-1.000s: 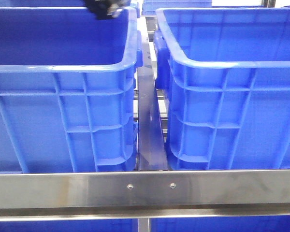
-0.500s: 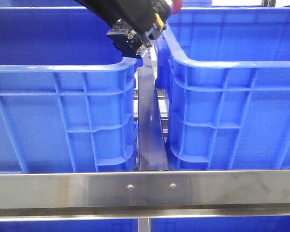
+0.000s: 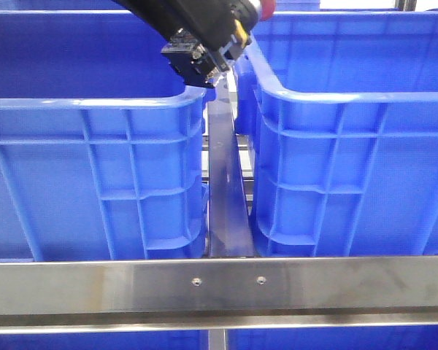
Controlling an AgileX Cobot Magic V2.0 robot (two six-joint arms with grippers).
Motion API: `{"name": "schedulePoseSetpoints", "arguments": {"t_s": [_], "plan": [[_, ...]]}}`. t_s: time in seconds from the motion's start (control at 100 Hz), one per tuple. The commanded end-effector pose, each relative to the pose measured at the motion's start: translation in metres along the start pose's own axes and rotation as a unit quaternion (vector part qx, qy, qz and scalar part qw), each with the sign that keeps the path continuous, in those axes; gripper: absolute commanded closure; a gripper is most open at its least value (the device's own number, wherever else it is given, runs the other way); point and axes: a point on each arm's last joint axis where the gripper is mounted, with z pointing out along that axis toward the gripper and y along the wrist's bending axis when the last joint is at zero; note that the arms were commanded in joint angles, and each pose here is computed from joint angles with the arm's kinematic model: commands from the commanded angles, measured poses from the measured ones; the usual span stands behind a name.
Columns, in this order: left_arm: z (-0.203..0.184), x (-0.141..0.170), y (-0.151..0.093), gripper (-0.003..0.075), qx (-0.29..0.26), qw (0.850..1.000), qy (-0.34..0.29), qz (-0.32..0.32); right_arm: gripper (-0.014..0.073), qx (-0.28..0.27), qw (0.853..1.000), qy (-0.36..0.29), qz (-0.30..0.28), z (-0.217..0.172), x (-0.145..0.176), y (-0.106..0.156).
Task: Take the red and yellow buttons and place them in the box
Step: 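Grasp the red button with the right gripper, then open the left gripper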
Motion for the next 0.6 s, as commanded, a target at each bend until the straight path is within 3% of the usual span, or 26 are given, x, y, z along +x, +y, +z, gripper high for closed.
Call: {"name": "schedulePoseSetpoints", "arguments": {"t_s": [0.0,0.08,0.27,0.38,0.46,0.59], "plan": [[-0.018,-0.014,-0.004,0.0740,-0.005,0.998,-0.059,-0.001,0.0030,-0.023,0.999,-0.028,0.013,0.003,-0.025,0.009],[-0.018,-0.014,-0.004,0.0740,-0.005,0.998,-0.059,-0.001,-0.0071,-0.038,0.999,-0.003,0.016,0.012,-0.034,0.013],[-0.018,-0.014,-0.004,0.0740,-0.005,0.998,-0.059,-0.001,-0.0022,-0.133,0.988,0.045,0.067,0.038,-0.054,0.032],[-0.018,-0.014,-0.004,0.0740,-0.005,0.998,-0.059,-0.001,-0.0015,-0.213,0.971,0.066,0.084,0.054,-0.065,0.046],[-0.018,-0.014,-0.004,0.0740,-0.005,0.998,-0.059,-0.001,-0.0015,-0.269,0.951,0.081,0.132,0.069,-0.069,0.053],[-0.018,-0.014,-0.004,0.0740,-0.005,0.998,-0.059,-0.001,-0.0015,-0.309,0.927,0.087,0.196,0.092,-0.074,0.054]]}}
